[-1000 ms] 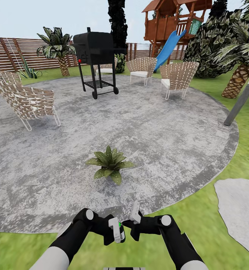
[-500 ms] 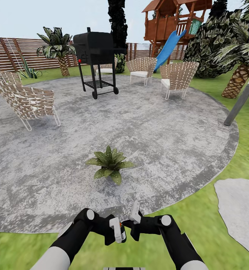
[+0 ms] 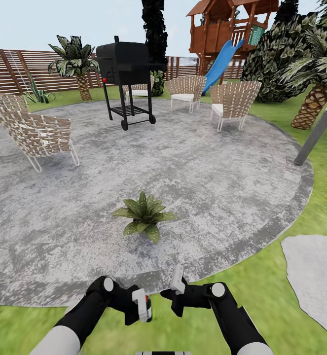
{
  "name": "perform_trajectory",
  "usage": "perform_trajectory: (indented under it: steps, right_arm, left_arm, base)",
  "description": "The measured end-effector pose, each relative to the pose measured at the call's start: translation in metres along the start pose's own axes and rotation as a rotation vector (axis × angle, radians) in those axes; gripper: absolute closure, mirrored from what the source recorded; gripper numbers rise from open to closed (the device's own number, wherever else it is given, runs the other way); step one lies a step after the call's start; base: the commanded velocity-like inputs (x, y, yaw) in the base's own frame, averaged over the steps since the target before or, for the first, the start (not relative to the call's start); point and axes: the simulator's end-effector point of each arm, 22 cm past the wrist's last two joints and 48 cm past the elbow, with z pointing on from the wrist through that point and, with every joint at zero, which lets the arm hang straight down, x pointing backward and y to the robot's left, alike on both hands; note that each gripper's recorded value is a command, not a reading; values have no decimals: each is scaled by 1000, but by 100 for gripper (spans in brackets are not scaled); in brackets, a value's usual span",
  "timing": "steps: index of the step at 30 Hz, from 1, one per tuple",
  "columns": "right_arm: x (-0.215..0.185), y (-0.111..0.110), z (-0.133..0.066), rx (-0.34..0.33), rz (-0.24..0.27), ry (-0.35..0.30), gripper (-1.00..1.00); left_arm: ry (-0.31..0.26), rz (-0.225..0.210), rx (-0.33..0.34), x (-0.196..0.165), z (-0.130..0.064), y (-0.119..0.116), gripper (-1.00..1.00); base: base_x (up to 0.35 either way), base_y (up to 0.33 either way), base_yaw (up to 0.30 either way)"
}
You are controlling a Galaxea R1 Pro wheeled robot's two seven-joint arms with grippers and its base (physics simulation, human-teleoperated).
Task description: Pick up the pesticide atomizer in the garden and spray insectifuge to fully cover both potted plants in the garden.
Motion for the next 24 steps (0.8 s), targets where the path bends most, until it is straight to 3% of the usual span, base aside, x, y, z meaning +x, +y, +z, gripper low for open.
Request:
perform_trajectory:
  steps: [7,8,14,17,19,21,24]
  right_arm:
    - [0,0,0,0,-1,0,100]
    - [0,0,0,0,-1,0,-100]
    - [0,-1,0,3,-1,0,-100]
    - [3,-5,-3,17,-2,6,-100]
    - [8,-20,-8,78,6,10,-100]
    - [26,-56,-26,215,25,32,-100]
    - [61,-116,-75,464,83,64,-100]
  left_arm:
    - [116,-39,-38,81,-35,16,100]
    - [129,-42,-43,90,-40,18,100]
    - [226,-63,-79,149,-75,32,100]
    - [232,-89,-110,161,-87,40,100]
    - [174,-175,-221,163,-103,66,100]
    - [118,-276,-311,172,-113,83,100]
    - [-5,-488,-417,194,-112,89,100]
  base:
    - [0,0,0]
    - [0,0,0]
    - [0,0,0]
    - [0,0,0]
    - [0,0,0]
    - [0,0,0]
    - [0,0,0]
